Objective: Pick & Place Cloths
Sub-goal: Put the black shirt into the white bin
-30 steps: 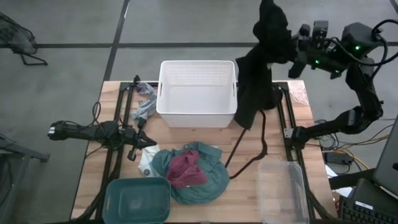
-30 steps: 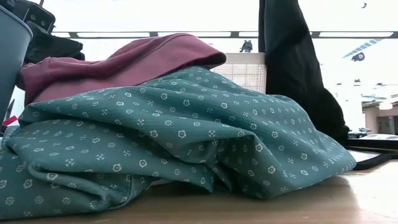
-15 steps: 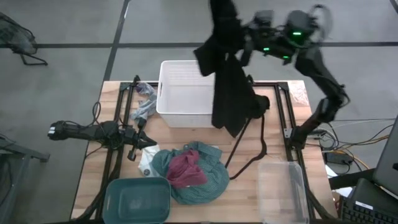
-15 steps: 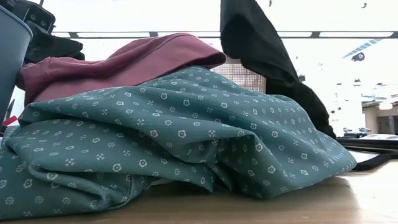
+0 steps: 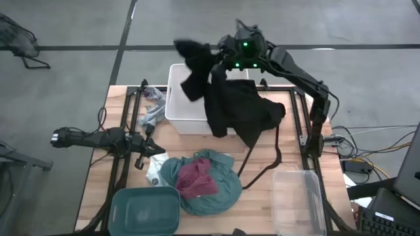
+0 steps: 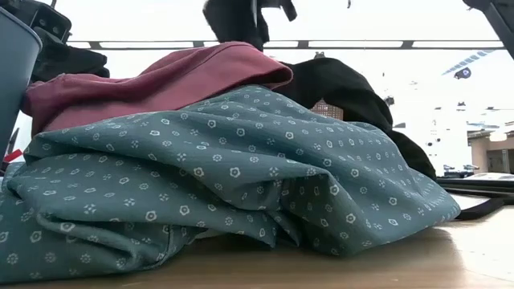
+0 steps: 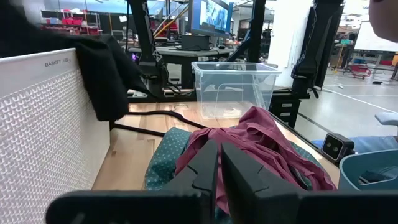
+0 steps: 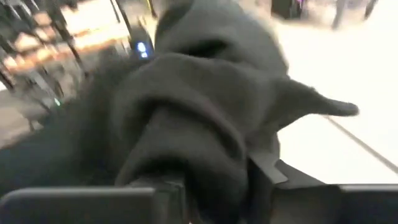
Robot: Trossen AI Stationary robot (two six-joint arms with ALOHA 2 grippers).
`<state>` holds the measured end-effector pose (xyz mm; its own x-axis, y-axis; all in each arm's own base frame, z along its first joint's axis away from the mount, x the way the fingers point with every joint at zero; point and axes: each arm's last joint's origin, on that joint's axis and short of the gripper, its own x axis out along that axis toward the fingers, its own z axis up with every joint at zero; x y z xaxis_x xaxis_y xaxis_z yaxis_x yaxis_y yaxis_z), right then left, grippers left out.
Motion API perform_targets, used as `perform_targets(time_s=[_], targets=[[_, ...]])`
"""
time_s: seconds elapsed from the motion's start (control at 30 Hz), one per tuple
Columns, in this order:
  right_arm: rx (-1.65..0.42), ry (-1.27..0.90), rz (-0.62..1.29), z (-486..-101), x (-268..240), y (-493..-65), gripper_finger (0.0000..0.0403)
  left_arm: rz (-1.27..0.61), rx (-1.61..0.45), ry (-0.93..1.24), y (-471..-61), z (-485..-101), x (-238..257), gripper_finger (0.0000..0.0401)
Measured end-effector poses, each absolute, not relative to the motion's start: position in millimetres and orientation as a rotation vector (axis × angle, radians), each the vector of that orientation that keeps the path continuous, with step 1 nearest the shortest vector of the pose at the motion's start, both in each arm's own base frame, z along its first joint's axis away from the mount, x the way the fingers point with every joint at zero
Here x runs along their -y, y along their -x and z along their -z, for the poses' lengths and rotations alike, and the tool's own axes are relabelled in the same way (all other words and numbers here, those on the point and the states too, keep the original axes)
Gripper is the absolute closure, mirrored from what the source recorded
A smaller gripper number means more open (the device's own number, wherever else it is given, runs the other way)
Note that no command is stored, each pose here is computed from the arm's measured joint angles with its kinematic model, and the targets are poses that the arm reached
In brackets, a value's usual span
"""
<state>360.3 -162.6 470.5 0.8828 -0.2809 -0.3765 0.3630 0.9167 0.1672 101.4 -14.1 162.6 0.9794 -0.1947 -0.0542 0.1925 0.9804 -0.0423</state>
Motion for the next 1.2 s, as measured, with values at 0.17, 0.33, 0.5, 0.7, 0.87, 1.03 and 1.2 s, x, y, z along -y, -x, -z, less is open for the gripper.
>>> perform_targets(time_s=[0.17, 0.33, 0.5, 0.7, 0.87, 1.03, 1.2], targets=[[-0.521, -0.272, 0.366, -454, 167, -353, 0.0234, 0.195, -0.059, 0.037, -101, -162, 14, 0.0375], [-0.679, -0.232, 0.341, -458, 152, -324, 0.0180, 0.195, -0.058, 0.037, -101, -163, 14, 0.0375], [-0.883, -0.224, 0.341, -459, 123, -290, 0.0153, 0.195, -0.058, 0.037, -101, -162, 14, 0.0375], [-0.959, -0.212, 0.499, -456, 87, -251, 0.0141, 0.195, -0.058, 0.037, -101, -163, 14, 0.0375], [-0.948, -0.267, 0.549, -433, 69, -220, 0.0134, 0.195, -0.058, 0.037, -101, -163, 14, 0.0375], [-0.955, -0.345, 0.626, -390, 62, -191, 0.0130, 0.195, -0.058, 0.037, -101, -163, 14, 0.0375], [-1.033, -0.360, 0.685, -339, 61, -178, 0.0123, 0.195, -0.058, 0.037, -101, -163, 14, 0.0375]])
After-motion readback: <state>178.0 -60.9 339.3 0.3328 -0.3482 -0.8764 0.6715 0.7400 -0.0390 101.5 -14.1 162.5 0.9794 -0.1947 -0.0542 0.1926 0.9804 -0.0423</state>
